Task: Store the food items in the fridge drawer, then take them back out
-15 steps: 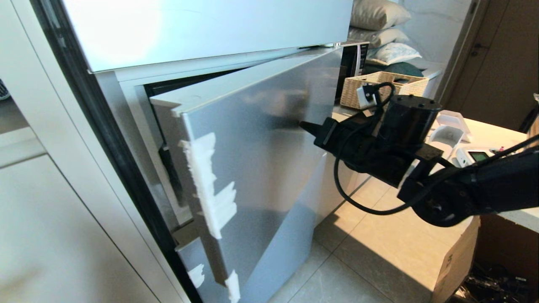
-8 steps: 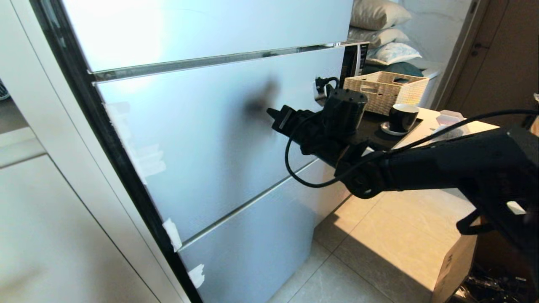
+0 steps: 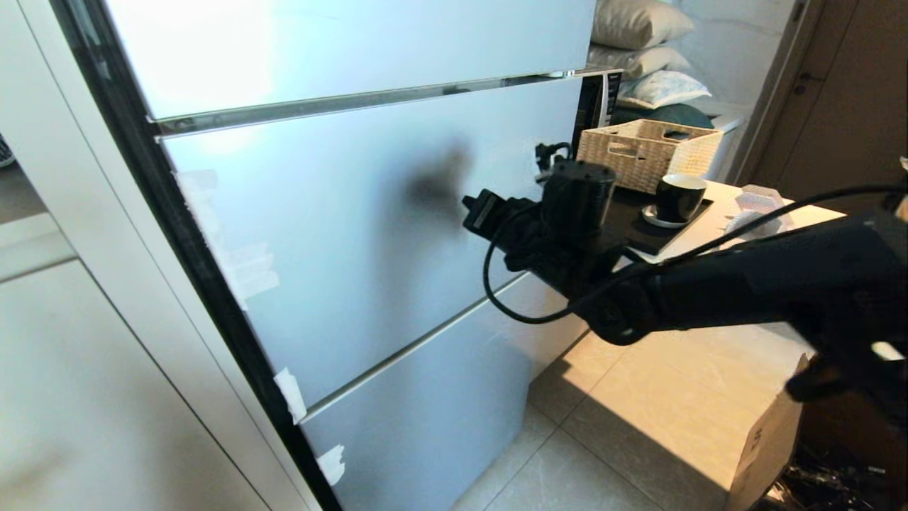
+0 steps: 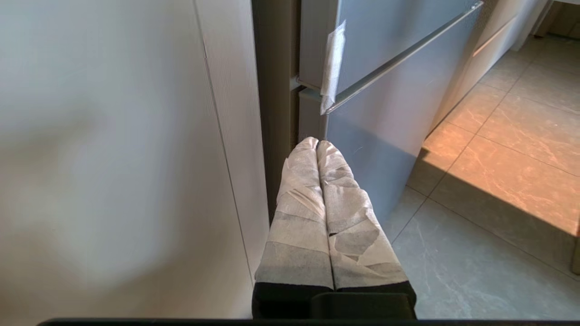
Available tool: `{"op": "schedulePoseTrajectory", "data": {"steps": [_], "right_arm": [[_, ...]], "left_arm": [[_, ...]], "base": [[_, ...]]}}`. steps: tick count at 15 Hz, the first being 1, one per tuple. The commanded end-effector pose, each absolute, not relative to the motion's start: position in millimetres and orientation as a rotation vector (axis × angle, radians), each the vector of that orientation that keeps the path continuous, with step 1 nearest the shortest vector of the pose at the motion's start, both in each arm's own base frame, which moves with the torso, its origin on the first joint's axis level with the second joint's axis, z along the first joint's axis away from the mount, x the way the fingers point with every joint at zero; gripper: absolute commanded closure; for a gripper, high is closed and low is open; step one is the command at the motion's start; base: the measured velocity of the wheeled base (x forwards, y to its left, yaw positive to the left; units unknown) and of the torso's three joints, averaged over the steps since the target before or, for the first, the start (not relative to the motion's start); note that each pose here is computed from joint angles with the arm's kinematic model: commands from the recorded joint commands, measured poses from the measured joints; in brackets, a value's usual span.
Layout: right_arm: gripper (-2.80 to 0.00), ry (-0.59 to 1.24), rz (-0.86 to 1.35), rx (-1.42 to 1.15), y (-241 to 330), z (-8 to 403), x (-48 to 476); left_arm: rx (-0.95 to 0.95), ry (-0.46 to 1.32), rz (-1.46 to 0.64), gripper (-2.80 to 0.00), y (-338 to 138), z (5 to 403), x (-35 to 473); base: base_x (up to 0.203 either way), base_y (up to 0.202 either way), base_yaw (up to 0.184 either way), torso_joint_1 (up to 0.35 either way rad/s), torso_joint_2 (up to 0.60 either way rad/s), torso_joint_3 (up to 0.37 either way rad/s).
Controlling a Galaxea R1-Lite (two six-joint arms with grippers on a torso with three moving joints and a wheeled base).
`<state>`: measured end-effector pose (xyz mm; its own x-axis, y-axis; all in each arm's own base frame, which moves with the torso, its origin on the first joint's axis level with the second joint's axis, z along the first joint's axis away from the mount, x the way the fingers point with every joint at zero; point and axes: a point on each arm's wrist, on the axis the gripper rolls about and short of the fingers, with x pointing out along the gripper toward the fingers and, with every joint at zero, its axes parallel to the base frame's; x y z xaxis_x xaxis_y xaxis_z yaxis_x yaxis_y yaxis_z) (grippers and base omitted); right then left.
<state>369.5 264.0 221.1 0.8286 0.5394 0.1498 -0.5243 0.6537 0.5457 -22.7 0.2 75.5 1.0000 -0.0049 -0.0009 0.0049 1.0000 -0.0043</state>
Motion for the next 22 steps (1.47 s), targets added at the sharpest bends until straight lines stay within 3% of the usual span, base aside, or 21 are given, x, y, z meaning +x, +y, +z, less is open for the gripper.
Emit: {"op": "schedulePoseTrajectory", "data": {"steps": [1, 4, 7, 11, 13, 15, 17, 22], "right_arm": [[0.00, -0.014, 0.597, 0.556, 204, 269, 289], [0.00, -0.020, 0.545, 0.353, 119, 259, 180], [0.00, -0.039, 0.375, 0.218, 44, 216, 100], [0.00, -0.046, 0.184, 0.107, 5, 144, 27], [0.00, -0.009, 0.157, 0.054, 1, 119, 6], [0.00, 0.196, 0.114, 0.015, 0, 88, 0], [0.00, 0.253, 0.073, -0.032, 0, 81, -1], [0.00, 0.010, 0.024, -0.098, 0, 76, -22]], "left_arm": [[-0.005, 0.002, -0.005, 0.00, 0, 76, -23], [-0.005, 0.002, -0.006, 0.00, 0, 76, -23], [-0.005, 0.002, -0.005, 0.00, 0, 76, -23], [-0.005, 0.002, -0.005, 0.00, 0, 76, -23], [-0.005, 0.002, -0.005, 0.00, 0, 76, -23], [-0.005, 0.002, -0.005, 0.00, 0, 76, -23], [-0.005, 0.002, -0.005, 0.00, 0, 76, -23], [-0.005, 0.002, -0.006, 0.00, 0, 76, -23]], "base": [[0.000, 0.000, 0.000, 0.000, 0.00, 0.000], [0.000, 0.000, 0.000, 0.000, 0.00, 0.000], [0.000, 0.000, 0.000, 0.000, 0.00, 0.000], [0.000, 0.000, 0.000, 0.000, 0.00, 0.000], [0.000, 0.000, 0.000, 0.000, 0.00, 0.000], [0.000, 0.000, 0.000, 0.000, 0.00, 0.000], [0.000, 0.000, 0.000, 0.000, 0.00, 0.000], [0.000, 0.000, 0.000, 0.000, 0.00, 0.000]]}}
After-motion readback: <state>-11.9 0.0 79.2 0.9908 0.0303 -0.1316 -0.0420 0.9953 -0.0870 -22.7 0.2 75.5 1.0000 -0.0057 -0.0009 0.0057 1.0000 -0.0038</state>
